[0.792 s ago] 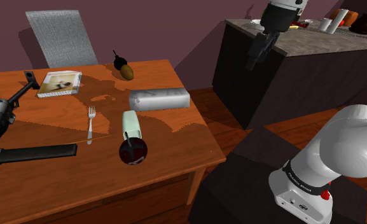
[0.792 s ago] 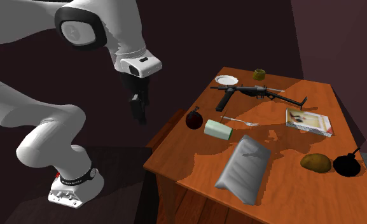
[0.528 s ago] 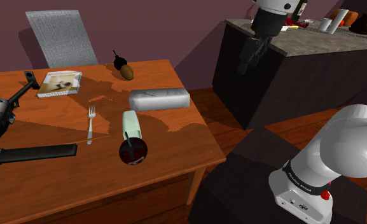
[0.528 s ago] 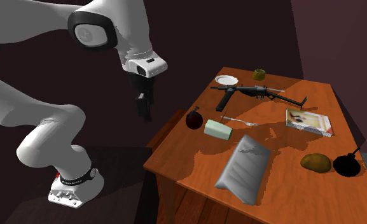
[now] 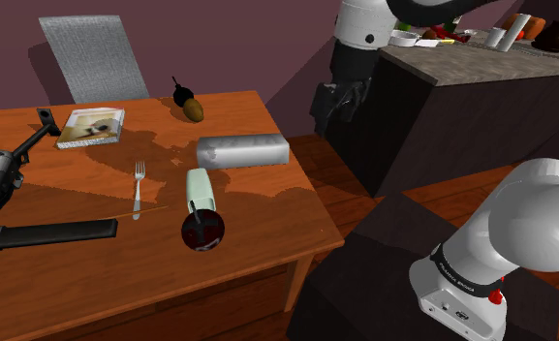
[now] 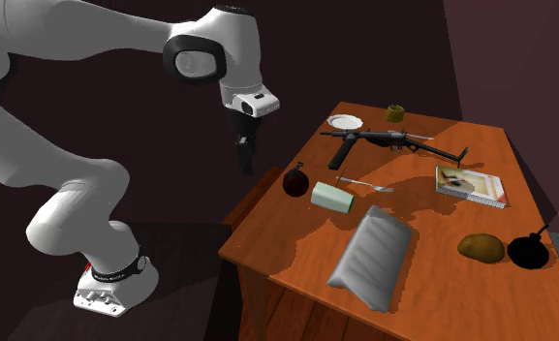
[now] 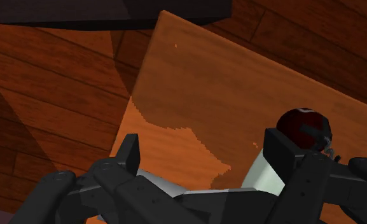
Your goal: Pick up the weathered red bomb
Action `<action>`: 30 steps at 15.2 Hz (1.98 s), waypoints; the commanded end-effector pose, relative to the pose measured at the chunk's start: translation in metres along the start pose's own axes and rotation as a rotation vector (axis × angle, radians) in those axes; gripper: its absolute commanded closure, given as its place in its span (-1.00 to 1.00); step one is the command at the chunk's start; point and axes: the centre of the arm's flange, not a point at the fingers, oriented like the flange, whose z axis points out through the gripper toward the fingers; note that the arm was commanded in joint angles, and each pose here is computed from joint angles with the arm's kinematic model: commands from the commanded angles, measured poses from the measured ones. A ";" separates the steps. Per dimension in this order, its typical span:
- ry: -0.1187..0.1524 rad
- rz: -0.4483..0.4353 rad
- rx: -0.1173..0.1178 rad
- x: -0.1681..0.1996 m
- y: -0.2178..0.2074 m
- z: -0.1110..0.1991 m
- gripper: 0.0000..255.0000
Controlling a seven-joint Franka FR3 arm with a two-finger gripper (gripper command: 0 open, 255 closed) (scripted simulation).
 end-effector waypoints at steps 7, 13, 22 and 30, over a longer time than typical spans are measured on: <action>-0.035 0.076 -0.024 0.043 -0.091 0.051 -1.00; -0.061 0.132 -0.043 0.080 -0.154 0.090 -1.00; -0.099 0.216 -0.071 0.139 -0.243 0.153 -1.00; -0.115 0.249 -0.082 0.163 -0.276 0.200 -1.00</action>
